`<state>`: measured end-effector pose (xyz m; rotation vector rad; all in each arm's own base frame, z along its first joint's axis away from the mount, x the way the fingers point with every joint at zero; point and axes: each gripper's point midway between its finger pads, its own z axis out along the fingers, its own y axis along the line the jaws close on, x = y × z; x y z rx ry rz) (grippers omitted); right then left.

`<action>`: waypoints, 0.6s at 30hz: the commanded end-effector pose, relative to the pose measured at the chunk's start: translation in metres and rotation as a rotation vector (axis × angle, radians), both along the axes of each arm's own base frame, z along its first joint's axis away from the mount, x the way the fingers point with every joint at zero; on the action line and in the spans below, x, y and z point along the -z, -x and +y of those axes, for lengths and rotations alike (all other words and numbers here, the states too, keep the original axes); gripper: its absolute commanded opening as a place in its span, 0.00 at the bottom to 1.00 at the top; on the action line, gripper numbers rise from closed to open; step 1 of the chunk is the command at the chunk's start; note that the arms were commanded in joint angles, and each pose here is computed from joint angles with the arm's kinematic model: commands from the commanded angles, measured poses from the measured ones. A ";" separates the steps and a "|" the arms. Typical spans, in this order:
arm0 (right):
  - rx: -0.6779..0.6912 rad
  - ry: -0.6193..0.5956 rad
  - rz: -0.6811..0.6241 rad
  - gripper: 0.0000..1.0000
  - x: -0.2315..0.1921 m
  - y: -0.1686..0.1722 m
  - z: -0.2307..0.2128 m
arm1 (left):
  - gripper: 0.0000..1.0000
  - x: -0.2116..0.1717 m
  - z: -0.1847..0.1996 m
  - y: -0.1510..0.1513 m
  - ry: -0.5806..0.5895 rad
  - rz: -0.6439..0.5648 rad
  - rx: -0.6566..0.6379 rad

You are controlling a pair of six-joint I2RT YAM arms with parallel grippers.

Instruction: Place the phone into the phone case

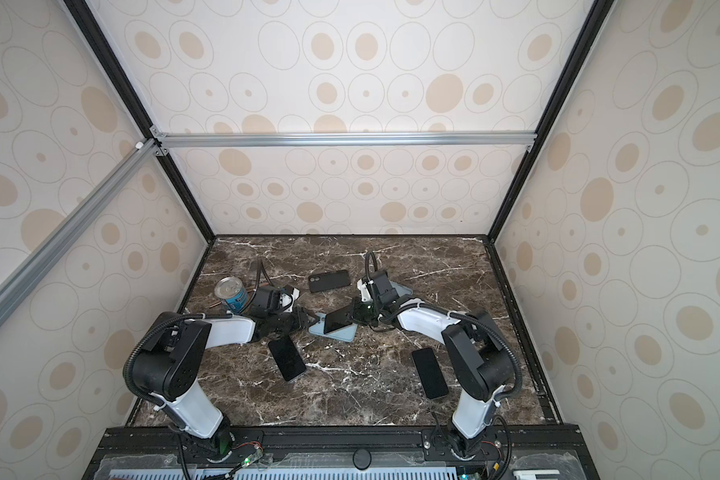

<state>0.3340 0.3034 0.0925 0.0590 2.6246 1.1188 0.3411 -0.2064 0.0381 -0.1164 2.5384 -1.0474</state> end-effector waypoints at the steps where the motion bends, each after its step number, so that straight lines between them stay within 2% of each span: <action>1: -0.007 -0.021 0.028 0.00 0.007 0.002 -0.005 | 0.46 -0.004 -0.010 0.008 0.024 0.004 0.027; 9: -0.049 -0.016 0.066 0.00 0.012 0.016 -0.011 | 0.46 -0.006 -0.010 0.025 0.024 0.002 0.060; 13: -0.068 -0.035 0.099 0.00 0.015 0.021 -0.012 | 0.47 -0.008 -0.006 0.014 -0.037 -0.029 0.071; 18: -0.029 -0.027 0.102 0.00 0.023 0.018 -0.021 | 0.47 -0.010 -0.005 0.005 -0.069 -0.052 0.084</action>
